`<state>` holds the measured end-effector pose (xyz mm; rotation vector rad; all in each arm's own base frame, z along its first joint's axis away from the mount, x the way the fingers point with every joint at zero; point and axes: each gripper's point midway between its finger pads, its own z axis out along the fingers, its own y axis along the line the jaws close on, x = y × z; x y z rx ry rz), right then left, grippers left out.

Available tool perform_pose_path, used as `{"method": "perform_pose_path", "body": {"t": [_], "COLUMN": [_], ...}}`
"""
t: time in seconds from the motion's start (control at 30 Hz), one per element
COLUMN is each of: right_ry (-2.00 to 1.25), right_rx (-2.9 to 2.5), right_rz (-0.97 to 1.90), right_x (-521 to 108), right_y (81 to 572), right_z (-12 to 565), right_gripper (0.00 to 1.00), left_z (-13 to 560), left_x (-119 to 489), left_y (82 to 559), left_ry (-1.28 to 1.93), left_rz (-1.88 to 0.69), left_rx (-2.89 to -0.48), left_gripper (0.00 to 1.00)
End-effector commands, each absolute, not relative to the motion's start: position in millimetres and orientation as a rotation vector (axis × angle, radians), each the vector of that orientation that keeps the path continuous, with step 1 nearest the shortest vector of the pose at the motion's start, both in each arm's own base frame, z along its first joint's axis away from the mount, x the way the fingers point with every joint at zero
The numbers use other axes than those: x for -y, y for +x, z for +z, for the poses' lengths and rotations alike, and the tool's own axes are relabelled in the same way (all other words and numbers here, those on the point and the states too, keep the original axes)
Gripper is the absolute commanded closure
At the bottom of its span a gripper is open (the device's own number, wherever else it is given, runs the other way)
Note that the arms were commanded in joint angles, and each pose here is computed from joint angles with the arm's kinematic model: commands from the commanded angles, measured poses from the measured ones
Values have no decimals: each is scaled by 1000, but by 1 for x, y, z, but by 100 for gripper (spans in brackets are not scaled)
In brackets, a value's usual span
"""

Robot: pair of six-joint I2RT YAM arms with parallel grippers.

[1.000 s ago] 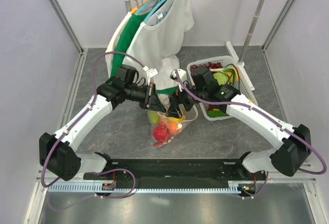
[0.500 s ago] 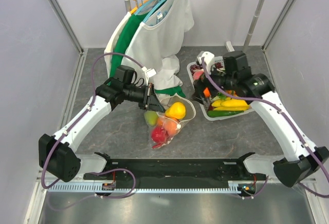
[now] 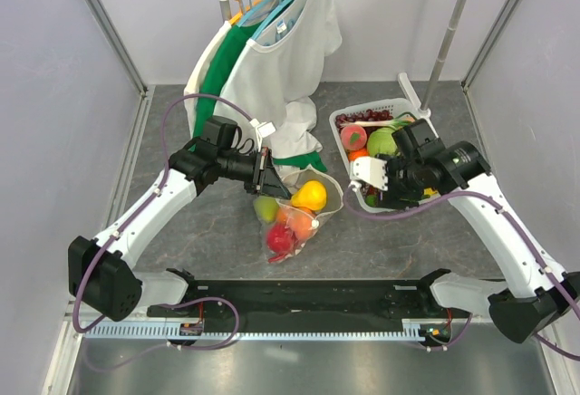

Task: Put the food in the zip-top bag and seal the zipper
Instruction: Pick up the fake vegetable from the bin.

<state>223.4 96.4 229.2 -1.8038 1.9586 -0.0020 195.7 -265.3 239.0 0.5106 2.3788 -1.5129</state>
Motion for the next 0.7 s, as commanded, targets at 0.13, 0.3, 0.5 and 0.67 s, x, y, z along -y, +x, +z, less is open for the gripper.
{"method": "perform_pose_path", "body": {"t": [0.13,0.3,0.5,0.67], "right_ry": [-2019,-2042,-2078,-2108], "right_rx": [-1929,-1925,-1907,-1879], "right_rz": [-163,-195,-184,-223], "right_x": [-61,-63,-69,-72], "right_y": [203,212,216,224], "right_z": [197,178,167,157], "right_gripper": [36,39,40,41], "left_z": [256,261,258,258], "left_x": [267,269,268,268], "left_y": [194,195,195,195], "left_ry": [521,530,528,532], "left_rz": [-1566,-1574,-1569,-1573], "left_rx": [-2308,-2297,-2302,-2304], "left_gripper": [98,98,98,98]}}
